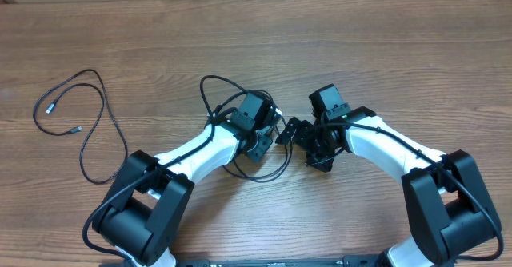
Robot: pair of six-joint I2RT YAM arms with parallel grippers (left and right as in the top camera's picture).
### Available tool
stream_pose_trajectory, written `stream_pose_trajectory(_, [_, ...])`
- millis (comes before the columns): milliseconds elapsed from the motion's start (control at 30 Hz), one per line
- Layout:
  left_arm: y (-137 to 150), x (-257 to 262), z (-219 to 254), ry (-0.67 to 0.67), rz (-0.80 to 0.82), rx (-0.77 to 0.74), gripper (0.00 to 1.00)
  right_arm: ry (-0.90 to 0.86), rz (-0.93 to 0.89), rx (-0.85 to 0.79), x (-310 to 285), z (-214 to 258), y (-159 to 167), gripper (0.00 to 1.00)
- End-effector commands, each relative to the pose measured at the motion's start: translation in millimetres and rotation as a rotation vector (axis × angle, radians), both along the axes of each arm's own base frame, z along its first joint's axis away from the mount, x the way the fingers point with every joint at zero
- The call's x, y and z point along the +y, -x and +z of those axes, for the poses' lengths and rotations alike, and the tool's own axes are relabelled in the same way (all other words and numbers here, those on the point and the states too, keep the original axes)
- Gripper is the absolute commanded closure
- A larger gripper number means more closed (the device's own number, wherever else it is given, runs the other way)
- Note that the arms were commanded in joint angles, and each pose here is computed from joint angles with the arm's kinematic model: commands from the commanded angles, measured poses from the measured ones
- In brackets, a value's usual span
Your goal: Untangle cables
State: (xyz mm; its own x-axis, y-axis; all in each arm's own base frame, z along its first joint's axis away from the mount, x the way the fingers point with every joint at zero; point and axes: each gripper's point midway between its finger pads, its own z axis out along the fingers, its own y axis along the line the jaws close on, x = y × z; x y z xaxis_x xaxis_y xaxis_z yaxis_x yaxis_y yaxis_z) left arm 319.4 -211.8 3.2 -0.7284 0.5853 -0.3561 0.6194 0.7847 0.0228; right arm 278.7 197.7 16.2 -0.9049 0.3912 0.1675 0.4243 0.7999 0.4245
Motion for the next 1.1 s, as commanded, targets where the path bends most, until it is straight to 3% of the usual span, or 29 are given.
stream_pose_trajectory(0, [5.6,5.3,-8.2,-0.03,-0.013,0.019,0.54,0.082,-0.01,0.054,-15.9,-24.2,14.5,0.0])
stream_pose_trajectory(100, [7.6,6.7,-10.0,-0.034,-0.013,0.024,0.52,0.083,-0.01,0.054,-15.9,-24.3,14.6,0.0])
stream_pose_trajectory(233, [8.4,7.1,-11.2,-0.036,-0.013,0.028,0.61,0.082,-0.01,0.054,-15.9,-24.2,14.5,0.0])
stream_pose_trajectory(400, [9.5,7.9,-12.7,-0.041,-0.013,0.034,0.76,0.083,-0.01,0.054,-15.9,-24.2,14.6,0.0])
stream_pose_trajectory(433, [9.2,8.1,-12.7,-0.042,-0.012,0.033,0.91,0.082,-0.01,0.054,-15.9,-24.2,14.5,0.0])
stream_pose_trajectory(467, [9.2,8.3,-12.7,-0.043,-0.012,0.032,0.96,0.083,-0.01,0.054,-15.9,-24.3,14.6,0.0])
stream_pose_trajectory(667, [1.0,4.6,20.0,-0.028,-0.007,-0.002,0.96,0.083,-0.01,0.054,-15.9,-24.3,14.6,0.0])
stream_pose_trajectory(867, [-17.7,-7.7,154.0,0.131,0.026,-0.217,0.96,0.082,-0.01,0.054,-15.9,-24.2,14.5,0.0])
stream_pose_trajectory(1067, [-4.7,1.1,289.1,0.35,0.069,-0.484,0.96,0.082,-0.011,0.054,-15.9,-24.2,14.5,0.0])
